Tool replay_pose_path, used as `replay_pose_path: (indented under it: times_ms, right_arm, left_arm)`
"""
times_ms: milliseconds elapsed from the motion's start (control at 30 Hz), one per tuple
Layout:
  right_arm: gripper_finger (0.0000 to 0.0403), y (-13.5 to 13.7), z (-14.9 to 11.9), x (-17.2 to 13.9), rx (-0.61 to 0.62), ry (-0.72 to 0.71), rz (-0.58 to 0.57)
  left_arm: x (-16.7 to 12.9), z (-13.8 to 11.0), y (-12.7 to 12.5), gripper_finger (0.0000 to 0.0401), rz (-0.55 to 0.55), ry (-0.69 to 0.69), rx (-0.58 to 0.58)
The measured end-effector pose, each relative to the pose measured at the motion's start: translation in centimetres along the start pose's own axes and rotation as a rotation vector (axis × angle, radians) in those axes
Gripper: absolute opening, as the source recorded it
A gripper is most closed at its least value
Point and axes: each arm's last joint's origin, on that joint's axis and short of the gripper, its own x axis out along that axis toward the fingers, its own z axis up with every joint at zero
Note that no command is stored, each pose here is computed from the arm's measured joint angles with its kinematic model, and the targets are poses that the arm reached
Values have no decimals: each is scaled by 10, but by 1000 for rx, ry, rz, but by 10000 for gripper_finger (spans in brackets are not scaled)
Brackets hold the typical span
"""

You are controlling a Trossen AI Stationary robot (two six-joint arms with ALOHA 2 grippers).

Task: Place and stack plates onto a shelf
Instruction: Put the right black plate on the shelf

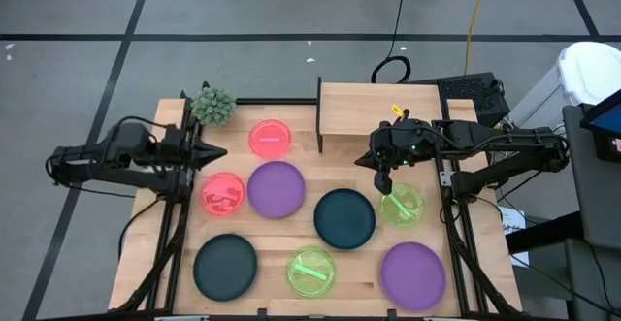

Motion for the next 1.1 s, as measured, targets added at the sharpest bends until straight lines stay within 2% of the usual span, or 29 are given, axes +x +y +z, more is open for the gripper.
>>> replay_pose_path:
  times_ms: [233, 533, 667, 767, 933, 1100]
  right_arm:
    - [0, -1, -5, 6, 19, 8, -2]
    - [0, -5, -24, 20, 227, 79, -16]
    - [0, -4, -30, 24, 351, 125, 26]
    - [0, -5, -37, 29, 467, 153, 14]
    - [0, -9, -54, 38, 784, 207, -48]
    - [0, -14, -75, 50, 908, 268, -85]
  left_arm:
    - [19, 32, -3, 1, 11, 101, -56]
    - [46, 45, -6, 1, 43, 224, -248]
    - [56, 41, -6, 1, 67, 254, -389]
    - [64, 37, -7, 1, 84, 282, -459]
    - [73, 32, -8, 1, 69, 323, -498]
    - [78, 30, -10, 1, 69, 342, -528]
